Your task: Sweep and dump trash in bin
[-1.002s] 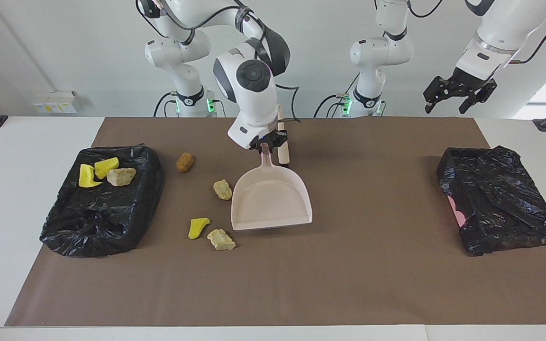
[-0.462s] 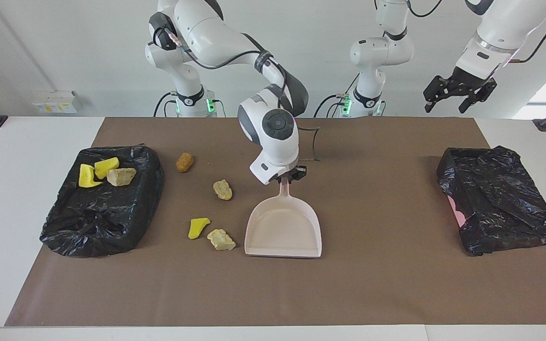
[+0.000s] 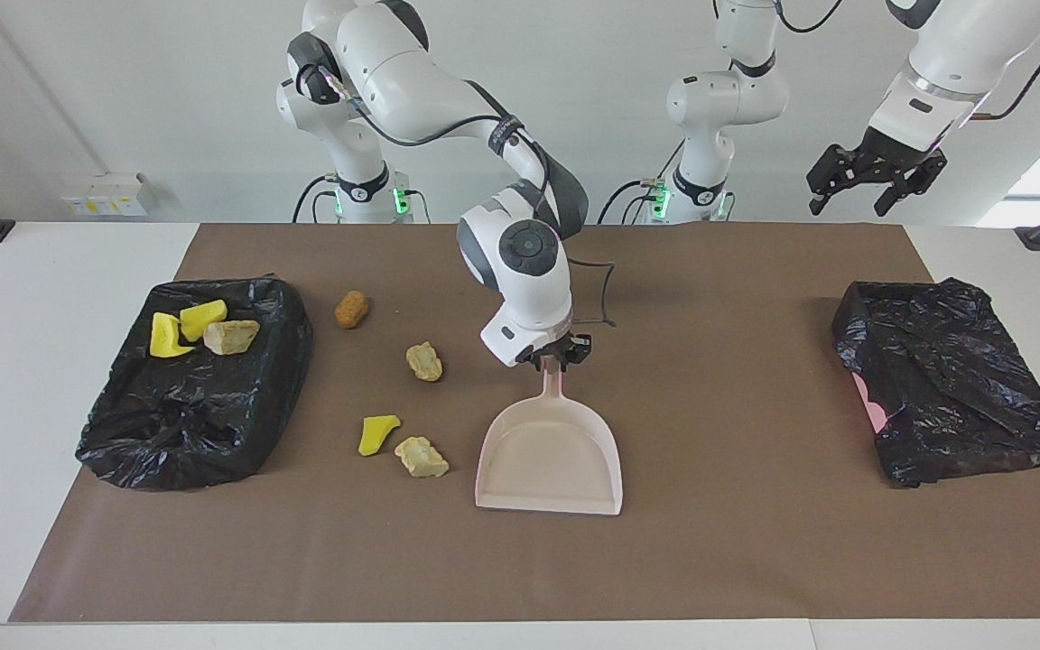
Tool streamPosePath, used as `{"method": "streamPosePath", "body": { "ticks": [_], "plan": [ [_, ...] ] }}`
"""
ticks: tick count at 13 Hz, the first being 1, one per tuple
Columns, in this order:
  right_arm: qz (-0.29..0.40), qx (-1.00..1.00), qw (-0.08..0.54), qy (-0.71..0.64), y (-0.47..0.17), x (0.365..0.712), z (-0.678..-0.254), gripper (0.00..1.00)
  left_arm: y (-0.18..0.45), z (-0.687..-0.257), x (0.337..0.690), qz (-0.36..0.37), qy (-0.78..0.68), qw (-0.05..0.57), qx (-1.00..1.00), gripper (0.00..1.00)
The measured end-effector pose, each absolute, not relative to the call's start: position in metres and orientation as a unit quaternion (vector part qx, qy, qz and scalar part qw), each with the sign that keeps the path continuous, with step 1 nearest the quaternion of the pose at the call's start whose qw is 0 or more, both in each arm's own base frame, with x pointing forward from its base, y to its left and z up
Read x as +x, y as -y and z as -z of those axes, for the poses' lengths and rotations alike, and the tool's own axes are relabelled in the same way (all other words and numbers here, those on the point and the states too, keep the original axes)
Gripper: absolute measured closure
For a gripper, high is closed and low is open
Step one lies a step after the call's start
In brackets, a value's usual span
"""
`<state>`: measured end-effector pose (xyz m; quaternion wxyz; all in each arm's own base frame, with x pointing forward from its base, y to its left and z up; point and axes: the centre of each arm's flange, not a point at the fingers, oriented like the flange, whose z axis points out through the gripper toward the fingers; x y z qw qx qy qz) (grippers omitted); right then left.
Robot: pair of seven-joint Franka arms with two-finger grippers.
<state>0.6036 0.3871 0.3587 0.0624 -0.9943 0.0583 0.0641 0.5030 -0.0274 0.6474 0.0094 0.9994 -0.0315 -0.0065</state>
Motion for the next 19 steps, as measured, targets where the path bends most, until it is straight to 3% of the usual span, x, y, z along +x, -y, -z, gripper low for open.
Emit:
{"method": "streamPosePath", "body": {
  "ticks": [3, 7, 12, 19],
  "plan": [
    [-0.068, -0.994, 0.058, -0.062, -0.380, 0.604, -0.366, 0.00, 0.028, -0.651, 0.513, -0.030, 0.031, 0.010, 0.999, 0.00],
    [-0.090, -0.994, 0.035, -0.047, -0.374, 0.568, -0.401, 0.00, 0.041, -0.644, 0.537, -0.077, 0.024, 0.014, 0.997, 0.00],
    [-0.095, -0.995, 0.016, -0.033, -0.356, 0.480, -0.436, 0.00, 0.144, -0.602, 0.572, -0.088, -0.006, 0.042, 0.995, 0.00],
    [-0.067, -0.997, 0.014, -0.019, -0.366, 0.350, -0.392, 0.00, 0.288, -0.508, 0.573, -0.053, 0.012, 0.055, 0.997, 0.00]
  ]
}}
